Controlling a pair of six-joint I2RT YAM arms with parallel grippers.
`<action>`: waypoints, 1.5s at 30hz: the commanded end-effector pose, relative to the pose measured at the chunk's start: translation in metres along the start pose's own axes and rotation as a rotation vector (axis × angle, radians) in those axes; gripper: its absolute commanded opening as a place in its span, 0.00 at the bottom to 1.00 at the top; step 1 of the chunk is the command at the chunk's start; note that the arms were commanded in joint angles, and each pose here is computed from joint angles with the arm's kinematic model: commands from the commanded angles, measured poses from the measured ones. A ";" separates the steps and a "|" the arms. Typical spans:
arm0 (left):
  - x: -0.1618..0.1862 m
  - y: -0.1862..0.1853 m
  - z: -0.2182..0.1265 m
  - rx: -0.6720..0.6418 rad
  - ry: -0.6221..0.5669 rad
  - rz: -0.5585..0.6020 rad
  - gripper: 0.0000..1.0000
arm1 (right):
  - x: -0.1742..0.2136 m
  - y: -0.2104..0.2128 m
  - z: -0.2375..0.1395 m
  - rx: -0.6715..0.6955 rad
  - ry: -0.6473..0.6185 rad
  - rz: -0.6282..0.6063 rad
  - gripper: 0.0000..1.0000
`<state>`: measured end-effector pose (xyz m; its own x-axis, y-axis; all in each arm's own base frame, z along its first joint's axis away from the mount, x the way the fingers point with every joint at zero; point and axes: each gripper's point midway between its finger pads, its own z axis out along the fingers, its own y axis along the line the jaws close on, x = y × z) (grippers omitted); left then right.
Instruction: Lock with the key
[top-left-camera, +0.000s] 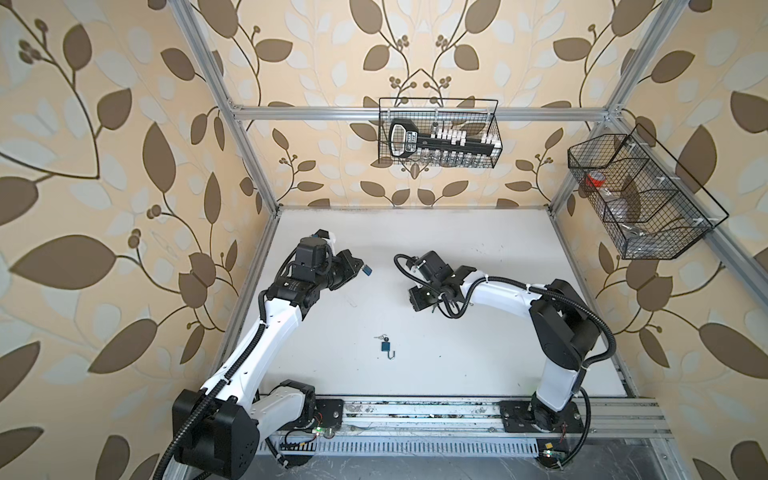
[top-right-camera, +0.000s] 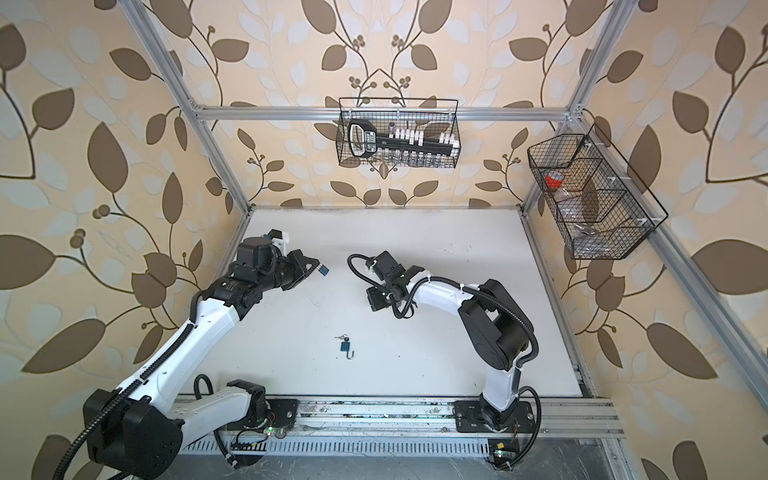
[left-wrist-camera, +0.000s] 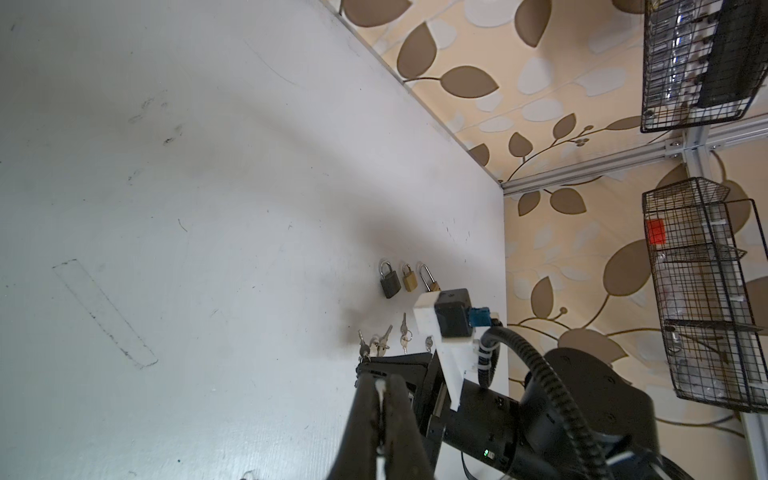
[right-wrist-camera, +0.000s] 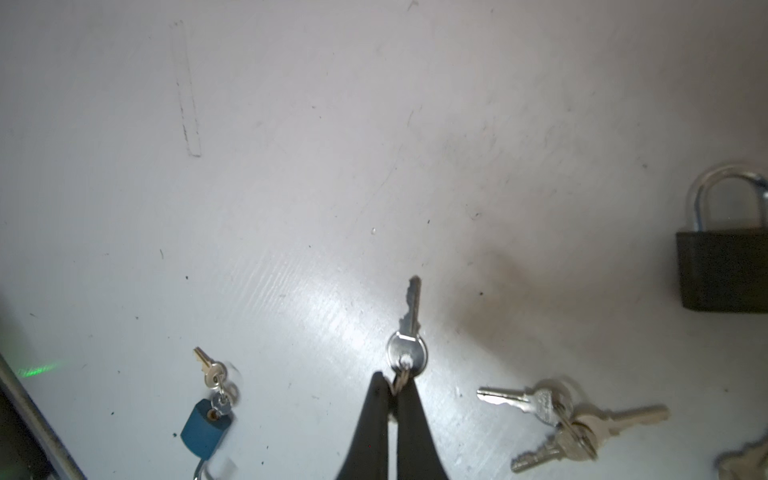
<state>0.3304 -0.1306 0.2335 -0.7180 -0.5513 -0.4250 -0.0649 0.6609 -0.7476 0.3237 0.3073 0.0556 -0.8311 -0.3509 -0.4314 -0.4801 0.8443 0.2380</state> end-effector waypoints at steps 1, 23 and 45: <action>-0.008 -0.015 -0.007 0.063 -0.026 0.013 0.00 | 0.006 -0.003 0.006 0.021 0.058 0.009 0.00; -0.006 -0.020 -0.005 0.082 -0.005 0.017 0.00 | 0.009 -0.003 0.027 0.015 0.114 -0.012 0.05; 0.006 -0.080 0.000 0.288 0.101 0.190 0.00 | -0.054 0.006 -0.119 0.015 -0.485 -0.116 0.40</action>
<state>0.3314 -0.1612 0.2419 -0.7921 -0.4562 -0.4057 0.0497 0.6141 -0.7876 0.3230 0.2884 0.1522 -0.6657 -0.2737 -0.6942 -0.5403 0.8185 0.1954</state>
